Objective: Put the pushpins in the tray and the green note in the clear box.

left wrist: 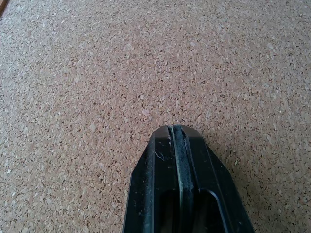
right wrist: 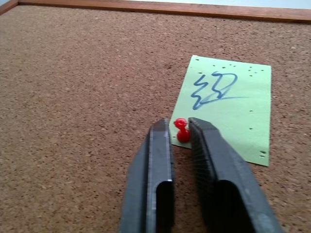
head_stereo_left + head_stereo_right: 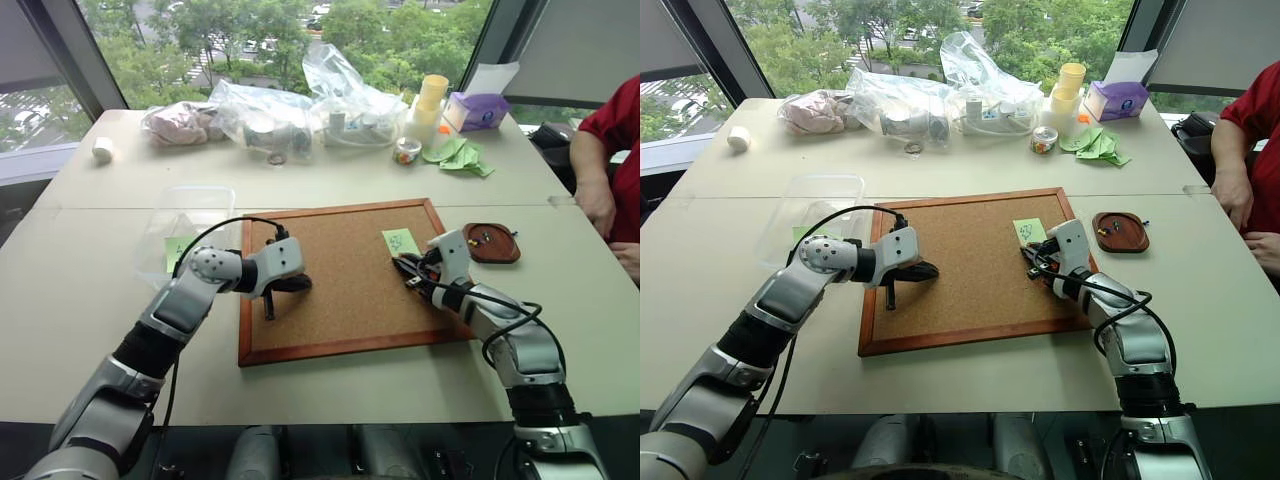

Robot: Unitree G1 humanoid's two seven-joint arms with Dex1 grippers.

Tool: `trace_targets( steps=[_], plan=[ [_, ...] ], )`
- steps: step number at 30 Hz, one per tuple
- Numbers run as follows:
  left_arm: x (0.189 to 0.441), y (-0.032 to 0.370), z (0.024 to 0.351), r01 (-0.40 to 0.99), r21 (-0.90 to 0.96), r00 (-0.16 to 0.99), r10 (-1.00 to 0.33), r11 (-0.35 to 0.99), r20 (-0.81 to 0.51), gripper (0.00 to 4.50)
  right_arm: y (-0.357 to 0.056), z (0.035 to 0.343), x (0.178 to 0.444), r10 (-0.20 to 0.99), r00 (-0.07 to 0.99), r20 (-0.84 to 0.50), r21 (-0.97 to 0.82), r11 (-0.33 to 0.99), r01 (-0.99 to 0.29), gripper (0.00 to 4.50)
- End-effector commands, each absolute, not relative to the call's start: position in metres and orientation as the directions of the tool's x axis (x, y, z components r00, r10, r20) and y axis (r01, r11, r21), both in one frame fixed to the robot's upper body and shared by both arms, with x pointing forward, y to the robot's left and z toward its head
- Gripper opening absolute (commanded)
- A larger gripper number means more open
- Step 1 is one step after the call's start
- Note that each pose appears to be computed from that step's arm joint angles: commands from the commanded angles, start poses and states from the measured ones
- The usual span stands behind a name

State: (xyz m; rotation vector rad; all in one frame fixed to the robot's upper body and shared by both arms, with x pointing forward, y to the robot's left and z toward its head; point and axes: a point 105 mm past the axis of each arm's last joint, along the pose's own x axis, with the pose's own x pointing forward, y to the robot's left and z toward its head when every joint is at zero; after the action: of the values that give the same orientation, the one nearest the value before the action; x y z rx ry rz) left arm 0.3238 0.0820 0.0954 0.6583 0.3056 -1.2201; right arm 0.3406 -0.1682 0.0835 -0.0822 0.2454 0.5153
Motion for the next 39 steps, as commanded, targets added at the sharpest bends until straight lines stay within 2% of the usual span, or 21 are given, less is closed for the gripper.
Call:
trace_targets(
  steps=[1, 6, 12, 18, 23, 27, 29, 30, 33, 36, 39],
  plan=[
    [0.315, 0.088, 0.072, 0.955, 0.236, 0.291, -0.732, 0.18, -0.616, 0.0, -0.16, 0.073, 0.335, 0.506, 0.812, -0.29, -0.023, 0.845, -0.535, 0.03],
    [0.315, 0.088, 0.072, 0.956, 0.235, 0.287, -0.732, 0.177, -0.618, 0.0, -0.167, 0.085, 0.34, 0.479, 0.847, -0.231, -0.089, 0.856, -0.509, 0.03],
    [0.309, 0.091, 0.067, 0.966, 0.217, 0.25, -0.722, 0.142, -0.645, 0.0, -0.185, 0.15, 0.348, 0.41, 0.911, 0.045, -0.134, 0.906, -0.401, 0.03],
    [0.31, 0.087, 0.072, 0.968, 0.202, 0.244, -0.747, 0.148, -0.619, 0.0, -0.183, 0.163, 0.344, 0.431, 0.9, 0.063, -0.161, 0.894, -0.417, 0.03],
    [0.316, 0.07, 0.108, 0.969, 0.093, 0.245, -0.864, 0.228, -0.439, 0.0, -0.181, 0.169, 0.339, 0.458, 0.887, 0.06, -0.186, 0.878, -0.441, 0.03],
    [0.331, 0.058, 0.151, 0.948, -0.028, 0.302, -0.927, 0.316, -0.222, 1.29, -0.183, 0.174, 0.338, 0.464, 0.884, 0.061, -0.2, 0.873, -0.445, 0.0],
    [0.344, 0.051, 0.184, 0.921, -0.176, 0.343, -0.938, 0.348, -0.057, 2.4, -0.184, 0.176, 0.338, 0.466, 0.883, 0.06, -0.207, 0.871, -0.446, 0.0],
    [0.351, 0.046, 0.196, 0.895, -0.273, 0.368, -0.93, 0.353, 0.002, 2.8, -0.184, 0.177, 0.338, 0.467, 0.882, 0.06, -0.209, 0.87, -0.447, 0.0],
    [0.373, 0.035, 0.195, 0.766, -0.495, 0.469, -0.883, 0.411, -0.008, 4.26, -0.184, 0.178, 0.338, 0.469, 0.881, 0.059, -0.213, 0.868, -0.448, 0.0],
    [0.388, 0.025, 0.189, 0.623, -0.678, 0.514, -0.858, 0.389, -0.019, 4.39, -0.184, 0.179, 0.338, 0.472, 0.88, 0.059, -0.216, 0.867, -0.45, 0.0],
    [0.393, 0.005, 0.186, 0.53, -0.791, 0.492, -0.871, 0.306, -0.008, 4.39, -0.183, 0.18, 0.338, 0.475, 0.878, 0.06, -0.221, 0.864, -0.452, 0.0]
  ],
)
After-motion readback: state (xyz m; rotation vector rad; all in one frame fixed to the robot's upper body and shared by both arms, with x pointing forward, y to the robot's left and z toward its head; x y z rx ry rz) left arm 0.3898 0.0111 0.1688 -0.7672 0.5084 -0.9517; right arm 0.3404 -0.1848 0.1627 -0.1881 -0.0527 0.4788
